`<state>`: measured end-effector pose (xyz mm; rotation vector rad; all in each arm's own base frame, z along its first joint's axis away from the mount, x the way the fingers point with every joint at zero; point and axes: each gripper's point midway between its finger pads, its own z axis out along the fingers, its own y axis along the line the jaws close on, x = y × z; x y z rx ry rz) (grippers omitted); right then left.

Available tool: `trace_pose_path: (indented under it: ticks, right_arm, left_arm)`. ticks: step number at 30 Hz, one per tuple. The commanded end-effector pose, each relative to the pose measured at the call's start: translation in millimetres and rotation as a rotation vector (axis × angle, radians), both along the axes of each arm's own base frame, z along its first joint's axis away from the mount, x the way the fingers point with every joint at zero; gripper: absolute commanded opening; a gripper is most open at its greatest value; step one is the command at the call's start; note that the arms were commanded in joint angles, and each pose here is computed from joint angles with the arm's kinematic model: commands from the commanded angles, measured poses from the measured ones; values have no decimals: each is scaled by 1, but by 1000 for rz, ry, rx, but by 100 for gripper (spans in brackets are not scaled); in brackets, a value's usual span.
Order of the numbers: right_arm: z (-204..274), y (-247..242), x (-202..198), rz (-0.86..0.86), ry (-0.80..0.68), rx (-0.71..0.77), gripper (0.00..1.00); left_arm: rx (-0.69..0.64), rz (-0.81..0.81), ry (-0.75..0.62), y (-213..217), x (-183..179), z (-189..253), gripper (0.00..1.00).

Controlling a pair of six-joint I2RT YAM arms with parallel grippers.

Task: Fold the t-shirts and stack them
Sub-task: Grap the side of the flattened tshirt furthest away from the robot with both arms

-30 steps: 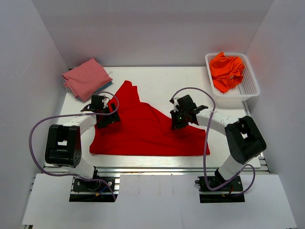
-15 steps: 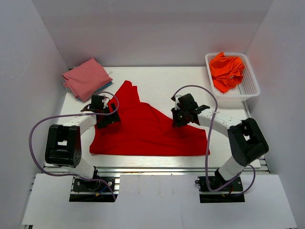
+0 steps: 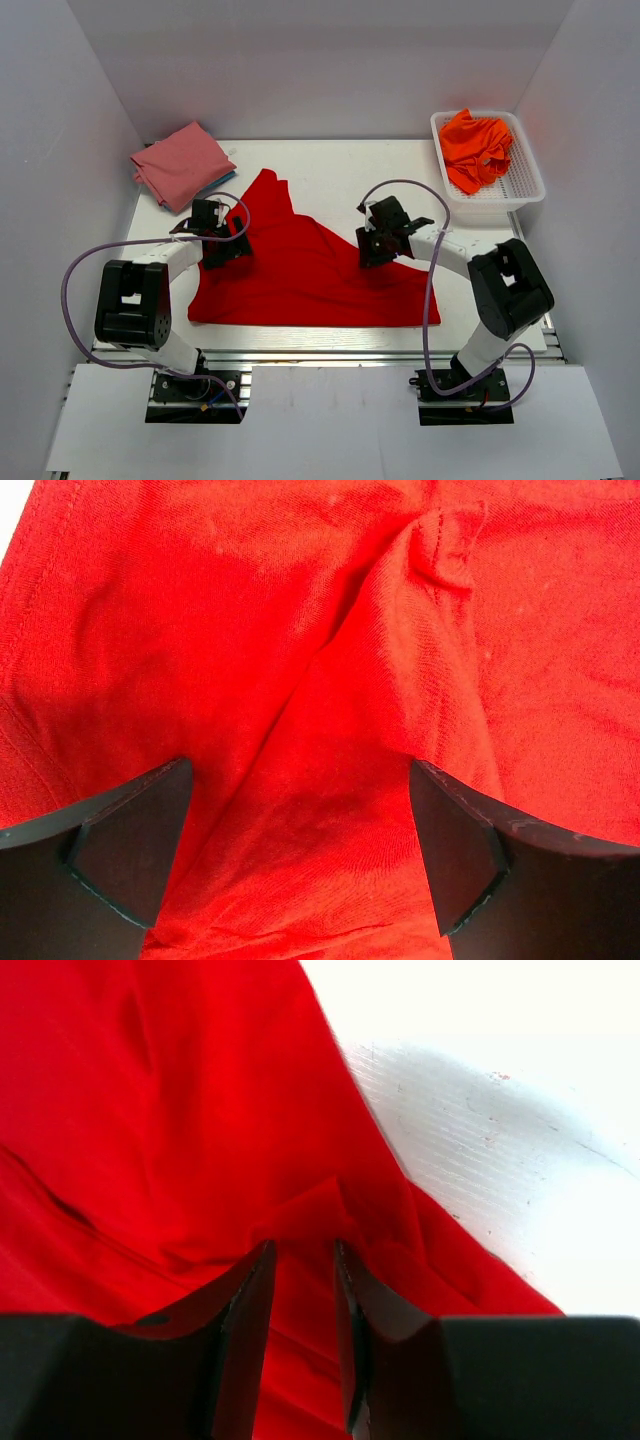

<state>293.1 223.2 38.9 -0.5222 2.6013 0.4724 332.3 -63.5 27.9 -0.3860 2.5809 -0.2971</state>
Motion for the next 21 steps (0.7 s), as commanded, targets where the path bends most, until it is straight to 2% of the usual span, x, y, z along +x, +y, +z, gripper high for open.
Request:
trace_pose_path:
  ticks: [1, 7, 10, 13, 17, 21]
  right_arm:
    - [3, 5, 6, 12, 0, 2, 36]
    - [-1, 9, 3, 29, 18, 18, 38]
    - [-3, 12, 1, 43, 29, 32, 17]
    - [2, 18, 0, 60, 25, 60, 0]
    - [17, 17, 4, 51, -29, 77, 0]
    - [37, 3, 19, -45, -125, 42, 0]
  left_arm:
    - [1, -5, 8, 1, -1, -4, 100]
    - [2, -5, 18, 1, -1, -7, 100]
    - [1, -5, 8, 1, 2, -4, 100]
    - [2, -5, 18, 1, 0, -5, 100]
    - [2, -5, 18, 1, 0, -5, 100]
    - [2, -5, 18, 1, 0, -5, 100]
